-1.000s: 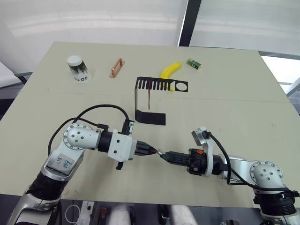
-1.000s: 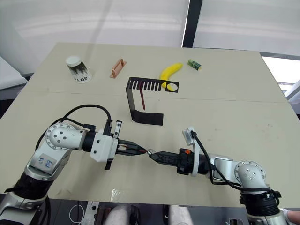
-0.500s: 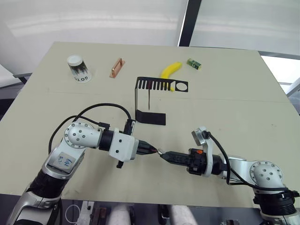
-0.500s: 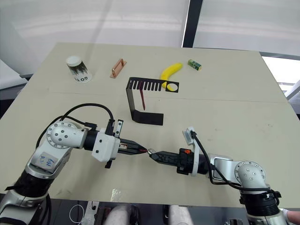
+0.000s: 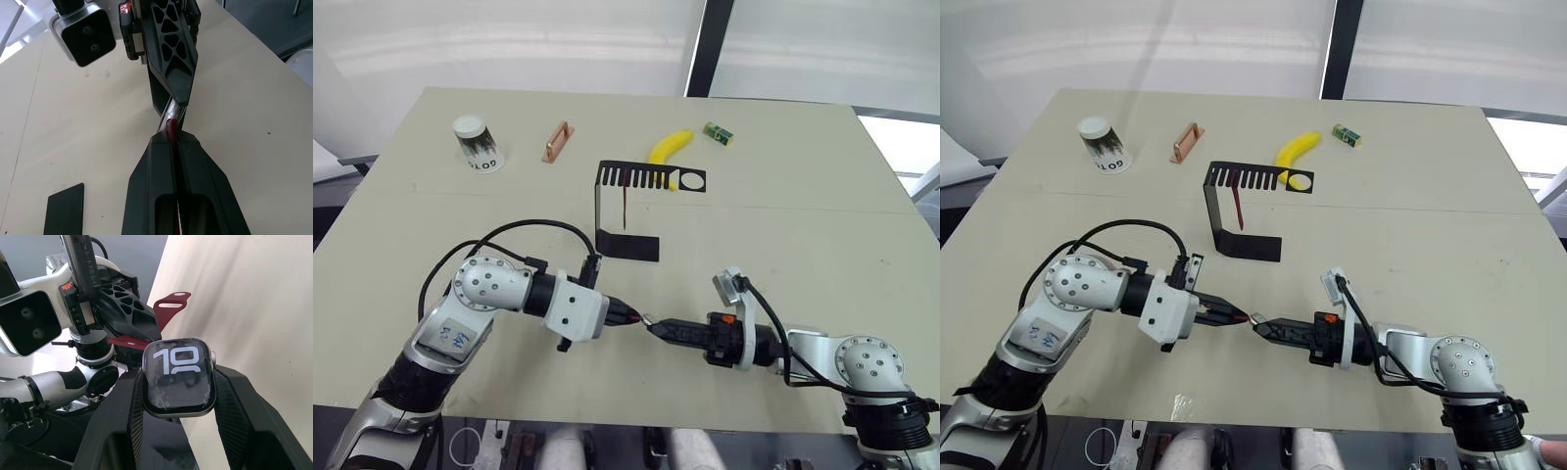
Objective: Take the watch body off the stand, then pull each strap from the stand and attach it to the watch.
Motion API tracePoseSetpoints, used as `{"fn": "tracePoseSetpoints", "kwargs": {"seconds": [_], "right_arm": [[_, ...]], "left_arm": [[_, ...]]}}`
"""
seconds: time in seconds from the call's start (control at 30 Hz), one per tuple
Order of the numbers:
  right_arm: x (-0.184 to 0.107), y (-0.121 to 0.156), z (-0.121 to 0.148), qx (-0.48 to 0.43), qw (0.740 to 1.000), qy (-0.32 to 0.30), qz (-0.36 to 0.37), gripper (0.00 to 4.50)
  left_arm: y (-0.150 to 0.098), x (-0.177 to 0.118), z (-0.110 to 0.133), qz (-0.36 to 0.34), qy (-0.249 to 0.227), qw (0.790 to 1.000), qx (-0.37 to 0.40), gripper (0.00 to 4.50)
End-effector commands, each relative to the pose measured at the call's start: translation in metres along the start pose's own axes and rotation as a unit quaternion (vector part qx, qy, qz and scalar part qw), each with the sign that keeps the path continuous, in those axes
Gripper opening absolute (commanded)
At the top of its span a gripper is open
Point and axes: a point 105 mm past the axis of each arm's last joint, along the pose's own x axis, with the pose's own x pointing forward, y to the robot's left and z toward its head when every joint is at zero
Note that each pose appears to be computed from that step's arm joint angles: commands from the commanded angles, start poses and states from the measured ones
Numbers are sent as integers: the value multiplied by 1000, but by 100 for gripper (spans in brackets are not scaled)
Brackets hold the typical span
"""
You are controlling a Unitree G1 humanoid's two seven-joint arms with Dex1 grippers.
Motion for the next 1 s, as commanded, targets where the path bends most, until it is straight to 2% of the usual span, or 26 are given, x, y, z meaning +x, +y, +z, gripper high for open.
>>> {"fn": "tracePoseSetpoints", "kwargs": {"seconds": [0.03,0.4,1.0], "right_arm": [[5,12,1,0,1000,0,31,152],[7,11,-3,5,1000,11,23,152],[13,14,-3,11,1000,12,22,152]], "left_arm": [[-5,6,9,-15,-14,1000,18,0],[-4,11,3,-28,11,999,38,0],[2,20,10,-23,-8,999,42,0]]}}
